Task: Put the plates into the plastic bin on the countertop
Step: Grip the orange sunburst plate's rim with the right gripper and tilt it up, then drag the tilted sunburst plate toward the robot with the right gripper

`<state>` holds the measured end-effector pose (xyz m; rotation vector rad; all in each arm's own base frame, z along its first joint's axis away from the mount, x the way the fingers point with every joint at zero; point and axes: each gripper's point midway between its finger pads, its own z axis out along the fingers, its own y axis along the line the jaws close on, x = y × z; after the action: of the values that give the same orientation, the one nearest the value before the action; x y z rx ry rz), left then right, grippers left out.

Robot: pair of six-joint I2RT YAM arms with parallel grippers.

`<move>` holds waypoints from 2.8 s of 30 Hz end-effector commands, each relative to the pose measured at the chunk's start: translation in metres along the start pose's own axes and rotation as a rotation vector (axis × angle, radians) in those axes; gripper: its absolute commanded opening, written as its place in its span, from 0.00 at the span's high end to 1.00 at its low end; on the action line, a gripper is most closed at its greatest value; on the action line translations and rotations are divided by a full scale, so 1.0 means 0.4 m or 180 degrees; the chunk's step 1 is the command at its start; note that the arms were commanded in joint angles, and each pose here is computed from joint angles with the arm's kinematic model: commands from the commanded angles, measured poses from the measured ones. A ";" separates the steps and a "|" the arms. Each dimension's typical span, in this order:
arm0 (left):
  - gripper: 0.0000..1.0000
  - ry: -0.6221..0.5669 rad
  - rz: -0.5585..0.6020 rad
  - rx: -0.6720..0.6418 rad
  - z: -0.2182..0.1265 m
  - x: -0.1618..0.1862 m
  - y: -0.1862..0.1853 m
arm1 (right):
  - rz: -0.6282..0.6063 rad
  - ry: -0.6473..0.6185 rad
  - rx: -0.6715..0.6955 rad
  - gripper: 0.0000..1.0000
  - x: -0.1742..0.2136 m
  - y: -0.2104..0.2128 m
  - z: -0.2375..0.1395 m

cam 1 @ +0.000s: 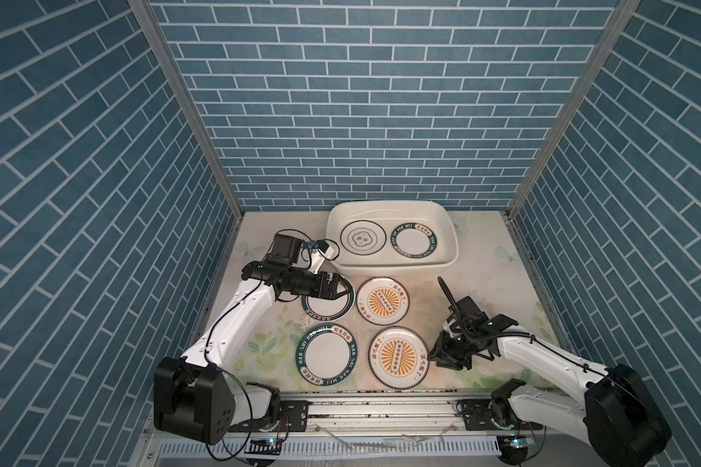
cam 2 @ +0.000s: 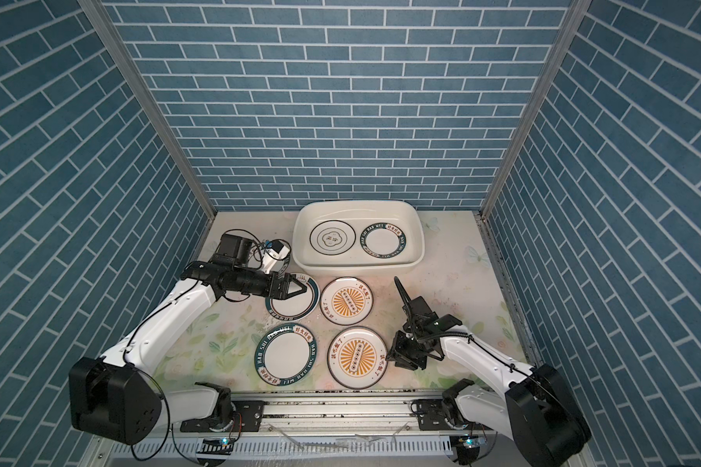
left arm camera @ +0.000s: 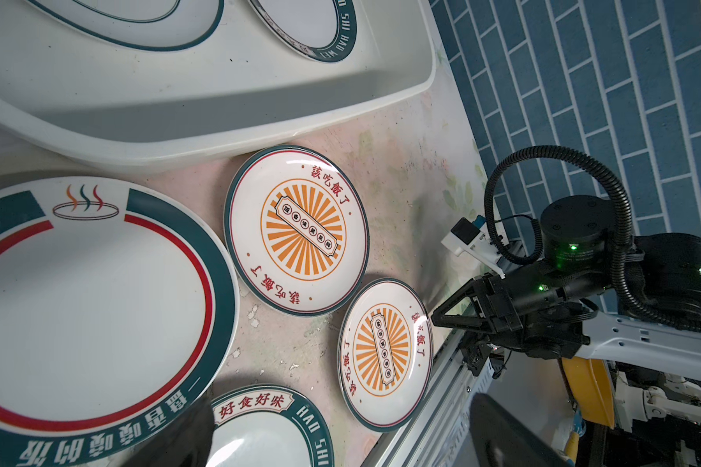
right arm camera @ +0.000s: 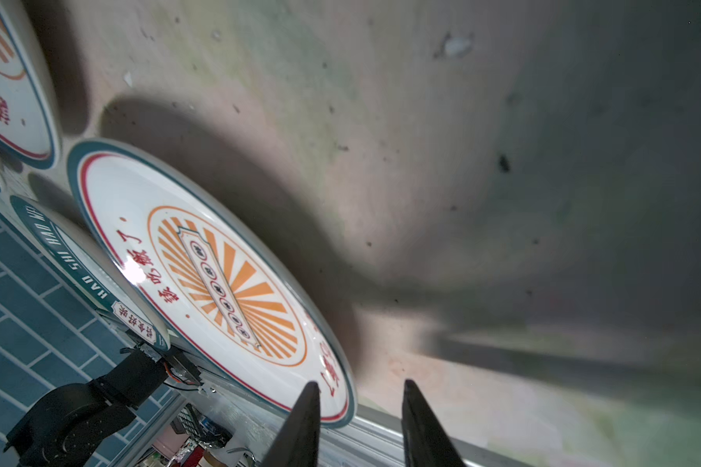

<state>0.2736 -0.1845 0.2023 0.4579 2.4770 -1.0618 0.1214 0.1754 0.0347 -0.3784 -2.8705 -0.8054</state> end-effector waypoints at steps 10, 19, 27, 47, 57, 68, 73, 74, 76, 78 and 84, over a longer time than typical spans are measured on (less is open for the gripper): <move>0.01 -0.0061 0.0072 0.0045 -0.011 -0.001 -0.011 | 0.0133 -0.0164 -0.0128 0.66 -0.010 -0.006 0.043; 0.00 -0.0058 0.0074 0.0083 -0.011 -0.001 -0.016 | 0.0194 -0.0268 -0.0155 0.72 -0.021 -0.023 0.065; 0.01 -0.0076 0.0085 0.0090 -0.015 0.002 -0.021 | 0.0242 -0.0422 -0.0021 0.84 -0.037 -0.053 0.069; 0.00 -0.0141 0.0127 0.0101 -0.025 0.002 -0.030 | 0.0068 -0.0857 0.0648 0.92 -0.069 -0.119 -0.027; 0.00 -0.0172 0.0159 0.0108 -0.031 0.003 -0.036 | 0.0362 -0.1039 0.0955 0.91 -0.082 -0.197 -0.069; 0.00 -0.0195 0.0168 0.0117 -0.034 0.001 -0.040 | 0.0718 -0.1328 0.0904 0.89 -0.112 -0.248 -0.089; 0.00 -0.0192 0.0161 0.0127 -0.031 0.001 -0.038 | 0.0827 -0.1344 0.0698 0.88 -0.134 -0.238 -0.066; 0.00 -0.0191 0.0165 0.0136 -0.032 0.001 -0.040 | 0.0827 -0.1306 0.0630 0.88 -0.135 -0.230 -0.056; 0.00 -0.0191 0.0169 0.0141 -0.033 0.001 -0.042 | 0.0854 -0.1267 0.0609 0.87 -0.137 -0.229 -0.045; 0.01 -0.0203 0.0181 0.0146 -0.036 0.001 -0.044 | 0.0863 -0.1243 0.0624 0.84 -0.140 -0.231 -0.039; 0.00 -0.0216 0.0197 0.0158 -0.037 0.004 -0.047 | 0.0886 -0.1254 0.0600 0.81 -0.137 -0.235 -0.036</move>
<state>0.2627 -0.1854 0.2192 0.4931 2.3893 -1.0822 0.1807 0.0960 0.0164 -0.9179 -3.1959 -0.6302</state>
